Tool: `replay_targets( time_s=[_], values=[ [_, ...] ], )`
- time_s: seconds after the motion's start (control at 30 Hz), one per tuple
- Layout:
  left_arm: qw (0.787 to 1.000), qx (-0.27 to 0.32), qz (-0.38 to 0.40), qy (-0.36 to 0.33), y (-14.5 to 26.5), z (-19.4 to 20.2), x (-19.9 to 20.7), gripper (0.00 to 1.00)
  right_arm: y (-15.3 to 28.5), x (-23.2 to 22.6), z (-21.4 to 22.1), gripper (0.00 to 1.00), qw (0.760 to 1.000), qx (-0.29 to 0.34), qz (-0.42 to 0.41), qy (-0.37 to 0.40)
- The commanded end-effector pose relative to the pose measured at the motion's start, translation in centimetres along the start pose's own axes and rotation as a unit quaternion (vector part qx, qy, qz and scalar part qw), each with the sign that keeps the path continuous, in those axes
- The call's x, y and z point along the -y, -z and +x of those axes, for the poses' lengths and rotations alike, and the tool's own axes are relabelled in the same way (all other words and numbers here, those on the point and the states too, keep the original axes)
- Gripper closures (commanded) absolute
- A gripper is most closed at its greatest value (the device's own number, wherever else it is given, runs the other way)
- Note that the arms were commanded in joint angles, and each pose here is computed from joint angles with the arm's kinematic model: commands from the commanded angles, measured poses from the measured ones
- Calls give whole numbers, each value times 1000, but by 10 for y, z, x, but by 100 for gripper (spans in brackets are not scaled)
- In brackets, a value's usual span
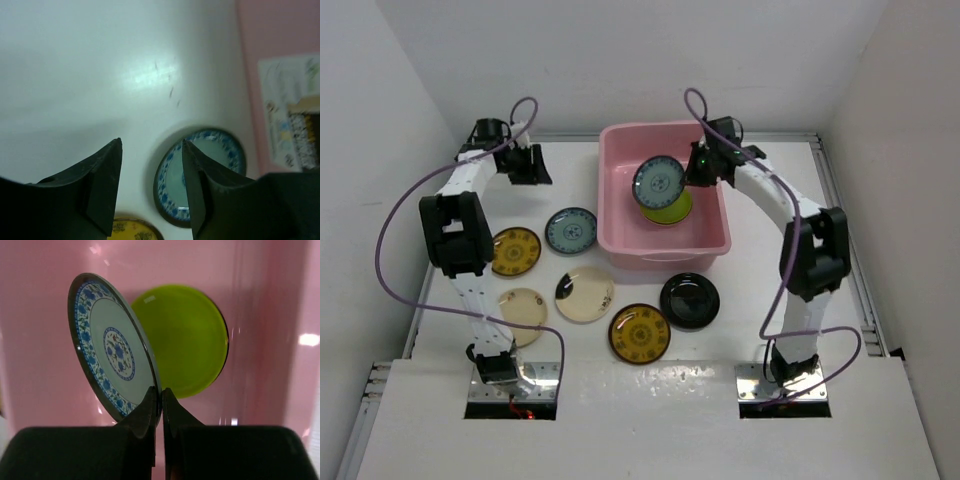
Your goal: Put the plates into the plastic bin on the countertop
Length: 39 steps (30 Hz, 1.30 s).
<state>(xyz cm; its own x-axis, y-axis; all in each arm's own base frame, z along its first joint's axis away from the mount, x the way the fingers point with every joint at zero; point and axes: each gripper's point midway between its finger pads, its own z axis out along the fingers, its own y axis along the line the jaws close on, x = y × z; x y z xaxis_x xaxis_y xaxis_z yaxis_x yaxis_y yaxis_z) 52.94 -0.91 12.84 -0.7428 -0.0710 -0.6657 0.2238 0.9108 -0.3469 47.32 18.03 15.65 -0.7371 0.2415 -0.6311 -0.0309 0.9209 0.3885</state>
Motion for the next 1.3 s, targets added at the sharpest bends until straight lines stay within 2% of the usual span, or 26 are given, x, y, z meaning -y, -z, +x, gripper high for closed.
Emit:
replay_targets(
  time_s=[0.0,0.1,0.3,0.33,0.43,0.47,0.57,0.7,0.8,0.93,1.03,1.07,1.13,1.2,1.23,1.27],
  values=[
    [997,-22,1,-78,11,20,13,45,-7,-3,5,100,999,-37,1,22],
    [995,-59,2,-81,5,53,6,44,-24,-1,8,100,999,-42,6,24],
    [992,-97,15,-83,-2,86,3,41,-41,15,17,98,998,-54,30,29],
    [991,-106,17,-83,-5,94,1,41,-42,16,22,83,997,-62,32,35],
    [989,-121,8,-82,-7,105,-4,41,-43,19,27,57,995,-79,38,45],
    [988,-129,10,-83,-10,112,-6,41,-42,20,27,43,995,-79,39,54],
    [987,-141,18,-79,-13,120,-6,41,-36,16,21,33,994,-71,35,70],
    [978,-177,58,-90,-14,139,10,42,-22,5,7,32,995,-49,23,79],
    [971,-212,82,-79,-17,161,16,49,-8,0,-7,32,997,-26,16,77],
    [966,-233,91,-64,-24,172,15,62,15,-8,-29,31,998,14,2,67],
    [968,-227,82,-66,-27,157,11,86,29,-12,-38,30,997,32,-5,65],
    [973,-208,72,-72,-28,137,10,99,34,-15,-40,30,997,36,-9,65],
    [980,-173,55,-76,-23,104,5,100,46,-20,-47,29,996,48,-21,66],
    [990,-109,32,-80,-6,46,-3,100,59,-20,-56,27,995,70,-30,59],
    [992,-82,31,-87,2,23,3,100,62,-19,-49,27,997,57,-36,46],
    [994,-31,22,-104,19,-21,12,100,76,-12,-56,27,996,72,-43,31]
  ],
)
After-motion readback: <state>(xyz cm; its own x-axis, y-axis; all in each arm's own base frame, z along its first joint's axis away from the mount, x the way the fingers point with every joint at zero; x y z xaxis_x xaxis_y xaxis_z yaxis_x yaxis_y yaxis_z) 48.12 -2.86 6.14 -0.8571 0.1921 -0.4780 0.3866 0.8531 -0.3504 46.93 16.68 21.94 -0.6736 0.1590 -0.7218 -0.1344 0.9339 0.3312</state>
